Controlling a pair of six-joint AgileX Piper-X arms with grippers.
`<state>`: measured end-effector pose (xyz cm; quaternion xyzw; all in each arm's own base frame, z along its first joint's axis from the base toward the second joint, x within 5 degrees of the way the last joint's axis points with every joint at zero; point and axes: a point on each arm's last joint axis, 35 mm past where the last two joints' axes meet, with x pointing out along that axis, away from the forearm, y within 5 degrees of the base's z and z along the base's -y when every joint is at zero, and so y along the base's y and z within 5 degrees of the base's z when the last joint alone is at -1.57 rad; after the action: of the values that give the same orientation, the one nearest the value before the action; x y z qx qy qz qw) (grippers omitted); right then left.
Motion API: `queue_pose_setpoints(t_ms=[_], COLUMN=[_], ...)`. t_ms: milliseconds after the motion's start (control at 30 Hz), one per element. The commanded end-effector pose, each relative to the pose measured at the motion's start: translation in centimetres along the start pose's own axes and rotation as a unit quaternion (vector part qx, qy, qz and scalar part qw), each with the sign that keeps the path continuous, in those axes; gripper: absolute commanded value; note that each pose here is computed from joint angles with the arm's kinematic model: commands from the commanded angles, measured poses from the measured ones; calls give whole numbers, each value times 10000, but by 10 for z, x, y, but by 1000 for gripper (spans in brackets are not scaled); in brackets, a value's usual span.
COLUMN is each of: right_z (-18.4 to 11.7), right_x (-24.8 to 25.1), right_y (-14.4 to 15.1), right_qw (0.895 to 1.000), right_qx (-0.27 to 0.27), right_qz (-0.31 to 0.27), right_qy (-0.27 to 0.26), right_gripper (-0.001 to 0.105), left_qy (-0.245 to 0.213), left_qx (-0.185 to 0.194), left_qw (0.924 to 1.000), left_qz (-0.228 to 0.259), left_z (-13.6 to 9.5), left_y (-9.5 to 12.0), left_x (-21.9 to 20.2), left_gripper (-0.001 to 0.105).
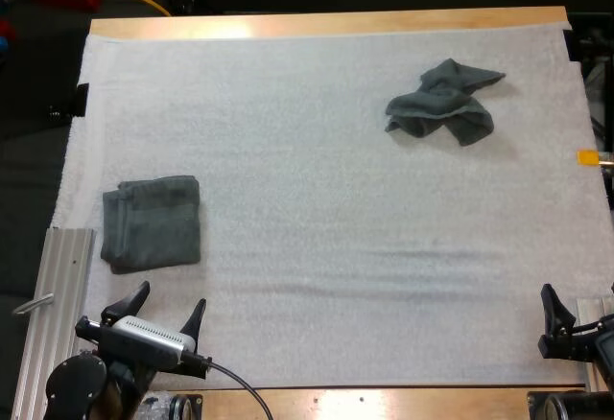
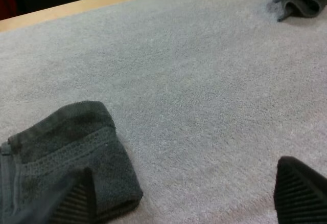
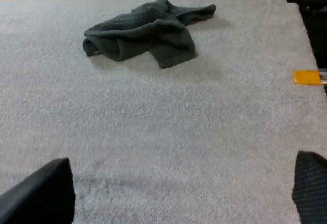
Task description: Pick towel from pile, fold and stack
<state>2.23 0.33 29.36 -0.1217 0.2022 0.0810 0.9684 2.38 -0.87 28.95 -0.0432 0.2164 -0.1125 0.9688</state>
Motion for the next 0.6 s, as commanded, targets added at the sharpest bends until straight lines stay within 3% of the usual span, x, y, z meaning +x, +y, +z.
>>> queue_pose_setpoints(t_ms=[0,233,467,567], right_z=[1,2,5,10], right_x=[2,2,0,-5], right_y=[-1,0,1,1], right_qw=[10000,10000,9996,9990], right_qx=[-13,-13,-23,-36], right_qz=[0,33,234,341], right_qy=[22,13,-155,-294], right_gripper=[84,84,84,84], left_qy=[-44,-53,-80,-289], left_qx=[-25,-59,44,197], left_qw=[10000,9999,9988,9962], left_qz=[-59,-73,-489,-794], left_z=[3,4,5,11], left_y=[0,0,-3,-5], left_x=[1,1,1,-1], left_gripper=[69,69,69,69])
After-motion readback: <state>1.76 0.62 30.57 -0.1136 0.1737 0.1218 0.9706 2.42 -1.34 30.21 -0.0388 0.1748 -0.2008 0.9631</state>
